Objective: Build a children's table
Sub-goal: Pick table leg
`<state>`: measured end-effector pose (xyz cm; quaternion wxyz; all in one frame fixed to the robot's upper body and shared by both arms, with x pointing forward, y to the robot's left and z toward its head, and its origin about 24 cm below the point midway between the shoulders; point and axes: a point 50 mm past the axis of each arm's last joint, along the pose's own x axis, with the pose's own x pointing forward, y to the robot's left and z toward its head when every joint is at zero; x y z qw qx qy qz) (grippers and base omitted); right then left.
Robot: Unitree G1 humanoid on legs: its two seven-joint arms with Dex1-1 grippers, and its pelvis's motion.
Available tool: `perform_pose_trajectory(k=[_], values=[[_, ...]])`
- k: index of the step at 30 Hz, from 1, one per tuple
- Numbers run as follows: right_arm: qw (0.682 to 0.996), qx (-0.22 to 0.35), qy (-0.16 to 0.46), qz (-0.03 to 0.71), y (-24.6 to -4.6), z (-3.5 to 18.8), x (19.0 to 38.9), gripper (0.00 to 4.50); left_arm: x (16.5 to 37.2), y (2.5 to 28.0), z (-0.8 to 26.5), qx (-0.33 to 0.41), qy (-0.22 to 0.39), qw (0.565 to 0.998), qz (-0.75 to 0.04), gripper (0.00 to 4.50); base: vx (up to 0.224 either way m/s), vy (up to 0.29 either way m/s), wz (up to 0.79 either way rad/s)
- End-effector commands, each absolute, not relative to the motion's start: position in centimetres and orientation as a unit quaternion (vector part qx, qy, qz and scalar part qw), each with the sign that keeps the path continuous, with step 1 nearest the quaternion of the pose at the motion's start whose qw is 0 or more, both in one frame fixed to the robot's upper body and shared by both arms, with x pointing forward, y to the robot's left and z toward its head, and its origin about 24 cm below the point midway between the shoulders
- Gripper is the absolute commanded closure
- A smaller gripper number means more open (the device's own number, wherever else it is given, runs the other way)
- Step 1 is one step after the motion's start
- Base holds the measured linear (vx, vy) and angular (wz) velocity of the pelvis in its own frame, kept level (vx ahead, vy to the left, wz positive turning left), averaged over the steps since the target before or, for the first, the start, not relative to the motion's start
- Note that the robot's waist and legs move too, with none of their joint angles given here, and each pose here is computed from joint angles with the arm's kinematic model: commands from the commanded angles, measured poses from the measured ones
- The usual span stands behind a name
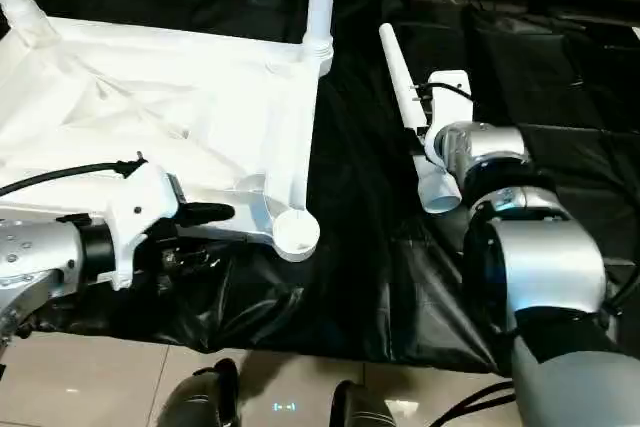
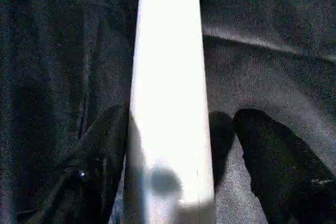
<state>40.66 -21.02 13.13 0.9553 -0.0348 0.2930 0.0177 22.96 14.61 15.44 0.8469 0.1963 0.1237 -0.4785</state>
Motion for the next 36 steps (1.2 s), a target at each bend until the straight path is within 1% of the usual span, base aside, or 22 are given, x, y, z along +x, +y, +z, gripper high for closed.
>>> perform_pose_trajectory(k=[1, 3, 4, 5, 6, 7, 8, 9, 10, 11, 12, 13, 14, 17, 19, 21, 26, 29, 31, 33, 34, 36], values=[[0.944, -0.038, 0.329, 0.006, -22.0, 12.4, 40.0, 1.08, 22.5, 14.6, 15.8, 0.198, 0.122, 0.842, -0.486, 1.53, 0.000, 0.000, 0.00], [0.943, -0.036, 0.332, 0.008, -22.2, 12.5, 40.0, 1.08, 22.5, 14.6, 15.8, 0.199, 0.124, 0.841, -0.488, 1.42, 0.000, 0.000, 0.00], [0.941, -0.032, 0.336, 0.011, -22.4, 12.6, 39.9, 1.35, 22.5, 14.5, 15.8, 0.199, 0.128, 0.838, -0.492, 1.30, 0.000, 0.000, 0.00], [0.941, -0.032, 0.336, 0.011, -22.4, 12.7, 39.9, 1.35, 22.5, 14.5, 15.8, 0.200, 0.129, 0.837, -0.493, 1.30, 0.000, 0.000, 0.00], [0.941, -0.031, 0.337, 0.014, -22.5, 12.8, 39.9, 1.42, 22.5, 14.6, 15.9, 0.200, 0.135, 0.832, -0.500, 1.18, 0.000, 0.000, 0.00], [0.941, -0.030, 0.337, 0.015, -22.6, 12.9, 39.9, 1.61, 22.5, 14.6, 15.9, 0.201, 0.139, 0.830, -0.502, 1.01, 0.000, 0.000, 0.00], [0.940, -0.031, 0.339, 0.017, -22.7, 13.0, 39.9, 1.61, 22.5, 14.7, 15.9, 0.201, 0.143, 0.828, -0.504, 0.98, 0.000, 0.000, 0.00], [0.939, -0.034, 0.342, 0.020, -22.8, 13.0, 39.8, 1.74, 22.4, 14.8, 15.9, 0.202, 0.149, 0.825, -0.506, 0.98, 0.000, 0.000, 0.00], [0.937, -0.037, 0.345, 0.023, -22.9, 13.0, 39.8, 1.82, 22.4, 14.9, 15.9, 0.203, 0.156, 0.822, -0.509, 0.88, 0.000, 0.000, 0.00], [0.936, -0.039, 0.349, 0.026, -23.0, 12.9, 39.7, 1.94, 22.3, 15.0, 15.8, 0.203, 0.165, 0.818, -0.513, 0.64, 0.000, 0.000, 0.00], [0.935, -0.039, 0.351, 0.028, -23.0, 12.9, 39.7, 1.94, 22.3, 15.1, 15.8, 0.203, 0.168, 0.817, -0.514, 0.64, 0.000, 0.000, 0.00], [0.934, -0.044, 0.354, 0.028, -23.2, 12.8, 39.6, 2.06, 22.1, 15.1, 15.7, 0.202, 0.176, 0.812, -0.519, 0.58, 0.000, 0.000, 0.00], [0.933, -0.045, 0.356, 0.028, -23.3, 12.8, 39.5, 2.27, 22.1, 15.1, 15.7, 0.201, 0.178, 0.810, -0.521, 0.42, 0.000, 0.000, 0.00], [0.933, -0.044, 0.357, 0.025, -23.7, 12.7, 39.4, 2.39, 22.3, 15.0, 15.7, 0.199, 0.174, 0.812, -0.520, 0.21, 0.000, 0.000, 0.00], [0.934, -0.040, 0.355, 0.020, -23.9, 12.6, 39.4, 2.63, 22.8, 14.8, 15.9, 0.196, 0.161, 0.819, -0.515, 0.04, 0.000, 0.000, 0.00], [0.935, -0.036, 0.354, 0.015, -24.1, 12.6, 39.3, 2.66, 23.1, 14.7, 16.1, 0.194, 0.152, 0.824, -0.511, 0.00, 0.000, 0.000, 0.00], [0.945, 0.006, 0.327, -0.008, -24.8, 12.8, 39.4, 2.70, 24.6, 14.6, 16.4, 0.178, 0.124, 0.852, -0.476, 0.00, 0.000, 0.000, 0.00], [0.955, 0.069, 0.287, -0.008, -25.4, 13.5, 39.5, 2.70, 26.0, 14.8, 16.4, 0.152, 0.099, 0.884, -0.430, 0.00, 0.000, 0.000, 0.00], [0.956, 0.075, 0.284, -0.007, -25.4, 13.6, 39.5, 2.70, 26.2, 14.8, 16.4, 0.148, 0.097, 0.887, -0.426, 0.00, 0.000, 0.000, 0.00], [0.966, 0.142, 0.214, 0.024, -25.5, 14.9, 40.0, 2.70, 27.1, 14.1, 16.6, 0.106, 0.066, 0.906, -0.404, 0.00, 0.000, 0.000, 0.00], [0.966, 0.142, 0.214, 0.024, -25.5, 14.9, 40.0, 2.70, 27.1, 14.1, 16.6, 0.106, 0.066, 0.906, -0.404, 0.00, 0.000, 0.000, 0.00], [0.970, 0.194, 0.133, 0.061, -25.6, 16.0, 40.2, 2.70, 28.0, 13.3, 16.6, 0.056, 0.048, 0.920, -0.385, 0.00, 0.000, 0.000, 0.00]])
